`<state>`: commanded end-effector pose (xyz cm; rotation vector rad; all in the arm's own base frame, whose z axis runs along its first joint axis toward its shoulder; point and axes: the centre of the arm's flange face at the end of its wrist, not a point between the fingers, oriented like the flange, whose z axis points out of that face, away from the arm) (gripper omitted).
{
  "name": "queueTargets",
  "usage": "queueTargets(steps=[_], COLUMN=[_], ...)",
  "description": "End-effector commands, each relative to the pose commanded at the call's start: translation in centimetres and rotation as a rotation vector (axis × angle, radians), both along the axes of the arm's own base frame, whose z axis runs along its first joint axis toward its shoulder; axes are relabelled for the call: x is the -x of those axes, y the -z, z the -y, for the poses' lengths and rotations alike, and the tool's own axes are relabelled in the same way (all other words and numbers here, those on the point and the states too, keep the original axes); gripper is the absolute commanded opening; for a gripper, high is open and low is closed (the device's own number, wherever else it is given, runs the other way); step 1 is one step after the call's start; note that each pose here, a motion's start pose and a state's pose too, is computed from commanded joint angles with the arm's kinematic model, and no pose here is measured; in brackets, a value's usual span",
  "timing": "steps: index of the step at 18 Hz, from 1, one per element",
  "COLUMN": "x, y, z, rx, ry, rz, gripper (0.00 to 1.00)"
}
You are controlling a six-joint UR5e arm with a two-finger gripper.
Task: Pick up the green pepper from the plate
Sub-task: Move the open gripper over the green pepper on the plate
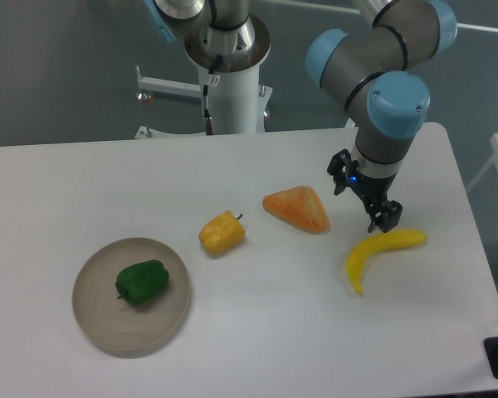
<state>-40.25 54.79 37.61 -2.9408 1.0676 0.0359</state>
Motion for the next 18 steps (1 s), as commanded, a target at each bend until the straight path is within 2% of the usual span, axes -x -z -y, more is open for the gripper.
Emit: queueTargets(steps=[4,7,8,11,14,17,18], x=[-0.2,-1.5,-2.8,-8.3,-14.8,-17.9,-19.3], y=[-0.1,0.2,0.3,-0.6,0.6,0.8,0.8], z=[-0.4,-1.0,-1.1,-2.9,-5.3,-7.1,-7.8], rx=[-0.014,-0.076,-0.094,-0.090,-0.051,-0.057,-0.073], ry=[-0.013,-0.014,-0.062,-0.149,-0.248,-0.379,-0.396], rz=[0.005,0.076,0.110,0.122,0.150,0.154,0.149], gripper=[1.00,1.00,1.00,1.00,1.00,1.00,1.00])
